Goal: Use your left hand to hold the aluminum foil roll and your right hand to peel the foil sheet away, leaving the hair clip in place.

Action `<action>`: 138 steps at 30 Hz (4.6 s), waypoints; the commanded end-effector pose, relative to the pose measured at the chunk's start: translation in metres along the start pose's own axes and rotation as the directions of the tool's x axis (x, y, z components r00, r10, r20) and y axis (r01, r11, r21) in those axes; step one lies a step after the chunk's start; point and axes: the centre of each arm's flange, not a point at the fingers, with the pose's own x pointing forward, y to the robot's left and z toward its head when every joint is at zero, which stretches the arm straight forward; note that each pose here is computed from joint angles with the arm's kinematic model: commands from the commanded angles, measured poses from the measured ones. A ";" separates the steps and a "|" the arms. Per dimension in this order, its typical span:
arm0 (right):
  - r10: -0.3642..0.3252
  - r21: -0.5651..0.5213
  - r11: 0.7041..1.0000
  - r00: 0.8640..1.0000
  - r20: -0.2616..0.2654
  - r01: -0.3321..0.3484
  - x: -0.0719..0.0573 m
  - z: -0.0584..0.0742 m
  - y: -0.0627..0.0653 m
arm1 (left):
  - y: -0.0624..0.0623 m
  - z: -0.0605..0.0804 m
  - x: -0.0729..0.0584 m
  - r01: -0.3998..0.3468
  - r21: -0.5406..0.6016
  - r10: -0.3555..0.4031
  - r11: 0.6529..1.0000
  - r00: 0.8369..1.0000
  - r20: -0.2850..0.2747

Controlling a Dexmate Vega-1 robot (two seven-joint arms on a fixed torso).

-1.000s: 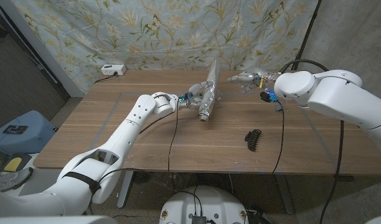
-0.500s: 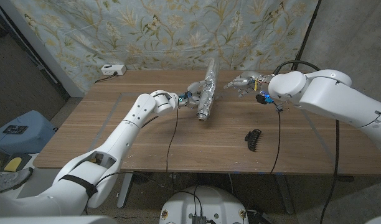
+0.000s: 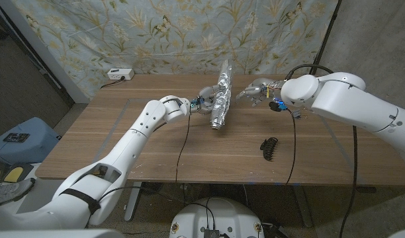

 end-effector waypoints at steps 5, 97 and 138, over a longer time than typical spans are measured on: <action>0.057 -0.024 0.998 0.998 -0.040 -0.058 0.016 0.006 0.000 | -0.003 -0.005 -0.005 -0.022 0.014 0.022 1.000 0.999 0.041; -0.094 -0.045 0.995 0.991 -0.100 0.090 0.036 0.004 -0.005 | 0.005 -0.029 0.003 0.122 -0.146 -0.114 0.982 0.991 0.063; -0.245 -0.151 0.963 0.961 -0.130 0.225 0.024 -0.003 0.000 | 0.007 -0.032 0.004 0.134 -0.174 -0.120 0.975 0.989 0.088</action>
